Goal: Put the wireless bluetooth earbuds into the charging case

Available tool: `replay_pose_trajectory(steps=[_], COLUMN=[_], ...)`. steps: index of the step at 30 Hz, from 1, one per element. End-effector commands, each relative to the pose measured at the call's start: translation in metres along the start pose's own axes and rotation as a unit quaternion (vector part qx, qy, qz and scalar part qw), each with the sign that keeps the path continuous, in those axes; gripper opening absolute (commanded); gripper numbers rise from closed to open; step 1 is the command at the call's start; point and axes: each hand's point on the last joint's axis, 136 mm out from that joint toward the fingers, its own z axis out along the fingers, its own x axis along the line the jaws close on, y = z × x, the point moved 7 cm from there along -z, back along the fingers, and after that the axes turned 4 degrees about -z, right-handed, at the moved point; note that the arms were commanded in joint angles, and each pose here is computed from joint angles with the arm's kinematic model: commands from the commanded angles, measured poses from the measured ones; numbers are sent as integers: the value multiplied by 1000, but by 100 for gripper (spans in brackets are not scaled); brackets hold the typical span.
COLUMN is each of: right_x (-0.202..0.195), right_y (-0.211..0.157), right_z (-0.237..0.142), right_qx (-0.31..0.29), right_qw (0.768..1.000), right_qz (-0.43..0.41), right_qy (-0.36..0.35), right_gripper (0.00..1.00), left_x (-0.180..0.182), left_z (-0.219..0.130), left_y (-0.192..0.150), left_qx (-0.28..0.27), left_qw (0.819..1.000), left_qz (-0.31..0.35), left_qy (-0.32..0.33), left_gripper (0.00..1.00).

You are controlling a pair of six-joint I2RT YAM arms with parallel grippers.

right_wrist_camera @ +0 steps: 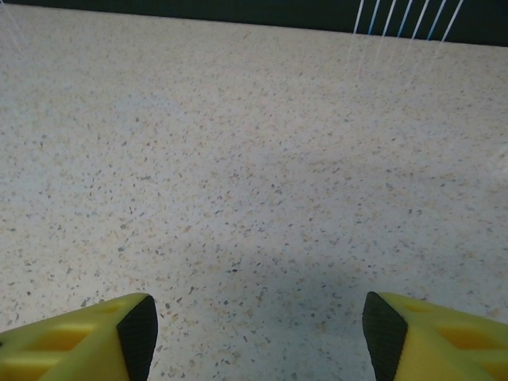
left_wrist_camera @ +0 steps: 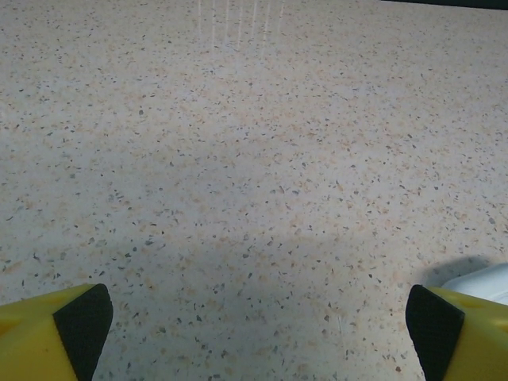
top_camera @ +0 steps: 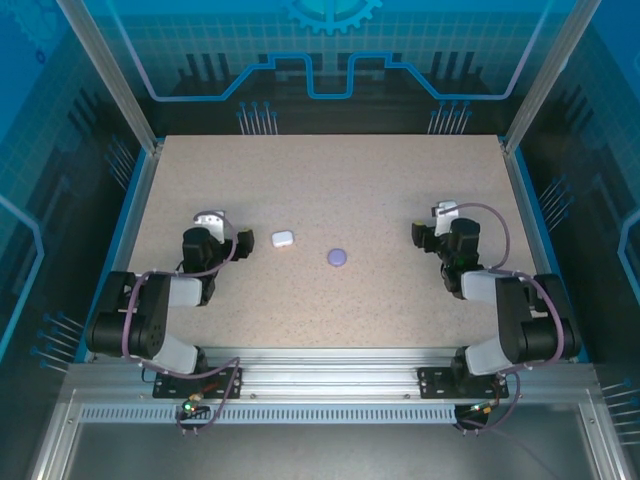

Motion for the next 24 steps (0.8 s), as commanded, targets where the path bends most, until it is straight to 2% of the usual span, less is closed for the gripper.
replay_pose_trajectory(steps=[1,2,3,4,24], right_x=[2,2,2,1,-1], right_y=[5,5,5,5,5], right_z=[2,3,3,3,3], right_qx=[-19,-19,-17,-18,-16], right_qw=[1000,1000,1000,1000,1000], right_qz=[-18,-17,-16,-14,-8], right_qy=[-11,-10,-9,-9,1], right_gripper=[75,81,95,100,100], left_x=[0,2,3,3,2], left_z=[8,8,8,8,8], left_y=[20,19,20,20,20], left_qx=[-17,-16,-18,-17,-17], left_qw=[1000,1000,1000,1000,1000], left_qz=[0,-5,-5,-5,-3], left_qy=[-5,5,10,10,10], left_gripper=[99,99,99,99,99])
